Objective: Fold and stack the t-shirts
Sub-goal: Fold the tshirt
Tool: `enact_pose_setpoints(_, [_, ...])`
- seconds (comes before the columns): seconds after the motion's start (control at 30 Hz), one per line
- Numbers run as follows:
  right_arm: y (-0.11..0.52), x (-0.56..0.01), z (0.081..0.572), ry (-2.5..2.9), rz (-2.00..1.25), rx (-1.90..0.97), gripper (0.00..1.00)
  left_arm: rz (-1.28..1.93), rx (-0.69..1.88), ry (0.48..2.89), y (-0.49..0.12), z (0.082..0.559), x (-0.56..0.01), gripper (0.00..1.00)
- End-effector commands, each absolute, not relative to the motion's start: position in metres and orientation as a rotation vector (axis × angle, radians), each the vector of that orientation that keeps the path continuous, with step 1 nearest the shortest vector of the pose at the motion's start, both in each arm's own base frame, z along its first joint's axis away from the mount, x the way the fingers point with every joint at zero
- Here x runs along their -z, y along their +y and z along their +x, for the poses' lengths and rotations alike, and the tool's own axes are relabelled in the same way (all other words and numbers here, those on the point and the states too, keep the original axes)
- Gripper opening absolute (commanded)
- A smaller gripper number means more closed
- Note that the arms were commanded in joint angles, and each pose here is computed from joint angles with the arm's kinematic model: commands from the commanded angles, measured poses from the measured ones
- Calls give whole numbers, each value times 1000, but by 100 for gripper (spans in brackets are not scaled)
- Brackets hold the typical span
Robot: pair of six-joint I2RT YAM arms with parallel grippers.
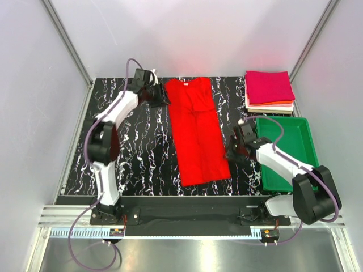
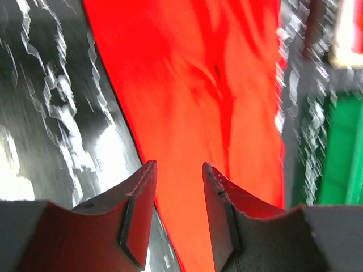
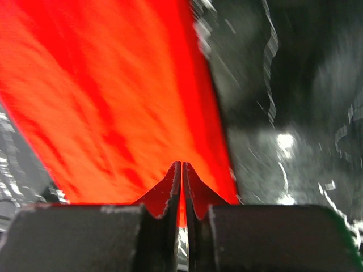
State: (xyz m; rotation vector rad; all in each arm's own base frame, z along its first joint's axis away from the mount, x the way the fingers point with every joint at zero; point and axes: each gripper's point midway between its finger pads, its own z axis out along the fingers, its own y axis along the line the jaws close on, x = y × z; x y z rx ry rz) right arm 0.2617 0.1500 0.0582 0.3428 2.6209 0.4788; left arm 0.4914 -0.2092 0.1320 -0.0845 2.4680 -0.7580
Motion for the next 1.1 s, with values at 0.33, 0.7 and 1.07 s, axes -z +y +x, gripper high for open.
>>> enact_pose_setpoints(0.33, [134, -16, 202, 2776, 490, -344, 1, 151, 663, 2587, -262, 267, -106, 49])
enact_pose_setpoints(0.7, [141, -37, 205, 2752, 499, -382, 8, 185, 701, 2676, -266, 181, -60, 54])
enact_pose_setpoints(1.07, [142, -82, 209, 2687, 473, -427, 13, 250, 742, 2748, -285, 158, -32, 50])
